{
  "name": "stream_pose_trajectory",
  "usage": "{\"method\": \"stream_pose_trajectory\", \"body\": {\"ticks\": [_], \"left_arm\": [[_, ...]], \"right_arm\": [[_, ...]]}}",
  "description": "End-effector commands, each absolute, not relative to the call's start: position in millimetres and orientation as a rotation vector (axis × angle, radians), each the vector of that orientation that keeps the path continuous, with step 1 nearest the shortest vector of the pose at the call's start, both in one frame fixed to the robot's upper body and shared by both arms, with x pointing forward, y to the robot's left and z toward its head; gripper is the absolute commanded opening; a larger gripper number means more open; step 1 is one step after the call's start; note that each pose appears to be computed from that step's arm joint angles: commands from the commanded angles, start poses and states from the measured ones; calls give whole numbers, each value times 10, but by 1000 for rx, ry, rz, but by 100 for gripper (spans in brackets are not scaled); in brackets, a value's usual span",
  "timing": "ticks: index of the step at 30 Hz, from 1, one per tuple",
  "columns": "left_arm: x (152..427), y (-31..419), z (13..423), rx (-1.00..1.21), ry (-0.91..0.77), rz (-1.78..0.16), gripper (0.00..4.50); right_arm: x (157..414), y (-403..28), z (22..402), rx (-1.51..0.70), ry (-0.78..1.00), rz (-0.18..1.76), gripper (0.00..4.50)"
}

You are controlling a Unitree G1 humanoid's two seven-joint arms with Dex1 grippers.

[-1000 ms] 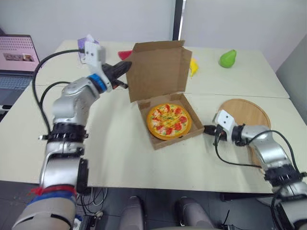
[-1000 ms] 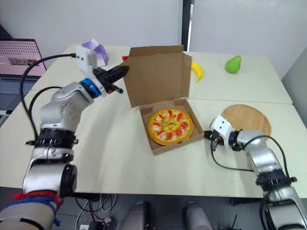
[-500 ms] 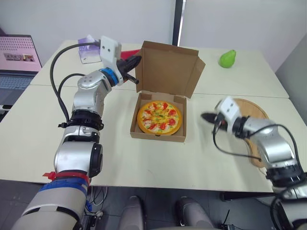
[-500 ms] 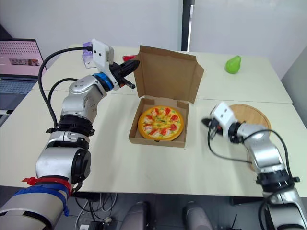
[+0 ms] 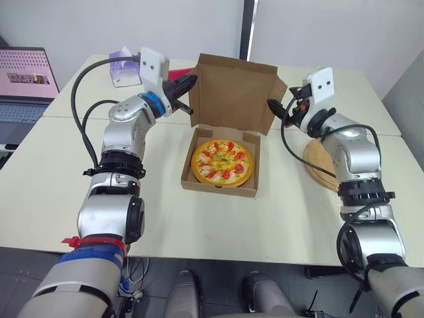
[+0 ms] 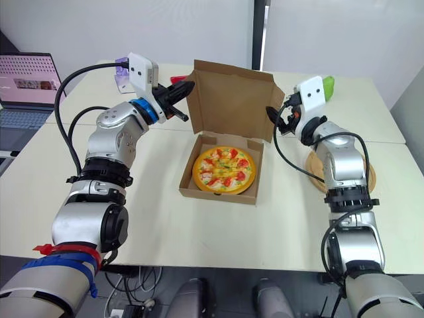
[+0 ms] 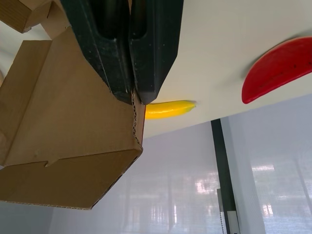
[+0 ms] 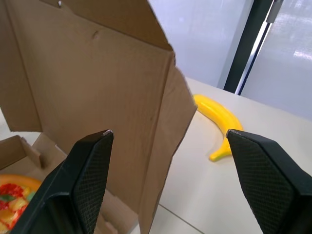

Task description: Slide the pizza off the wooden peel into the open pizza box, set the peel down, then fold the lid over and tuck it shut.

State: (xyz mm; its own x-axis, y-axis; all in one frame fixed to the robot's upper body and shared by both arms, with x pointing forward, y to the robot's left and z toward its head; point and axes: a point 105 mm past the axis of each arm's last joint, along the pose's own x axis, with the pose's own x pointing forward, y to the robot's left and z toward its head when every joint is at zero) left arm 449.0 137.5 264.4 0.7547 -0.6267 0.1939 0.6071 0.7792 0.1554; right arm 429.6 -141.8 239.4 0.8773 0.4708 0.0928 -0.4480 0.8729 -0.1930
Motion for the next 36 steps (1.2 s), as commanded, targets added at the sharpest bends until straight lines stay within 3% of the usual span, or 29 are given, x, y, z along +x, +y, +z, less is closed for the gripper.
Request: {"method": "stream_pose_trajectory", "body": {"ticks": [1, 9, 10, 27, 36], "left_arm": [[4428, 1367, 2874, 106, -327, -681, 0], [4418, 1406, 2873, 111, -324, -672, 0], [4418, 1408, 2871, 113, -322, -672, 0], [4291, 1249, 3192, 117, -351, -745, 0], [4116, 1356, 3019, 125, -324, -707, 0]], "right_arm": [[4294, -1436, 2614, -158, -228, 475, 309], [4272, -1339, 2722, -169, -271, 504, 17], [4262, -1324, 2736, -169, -275, 508, 3], [4128, -1022, 3001, -196, -306, 496, 3], [3864, -851, 2869, -166, -296, 479, 3]]}}
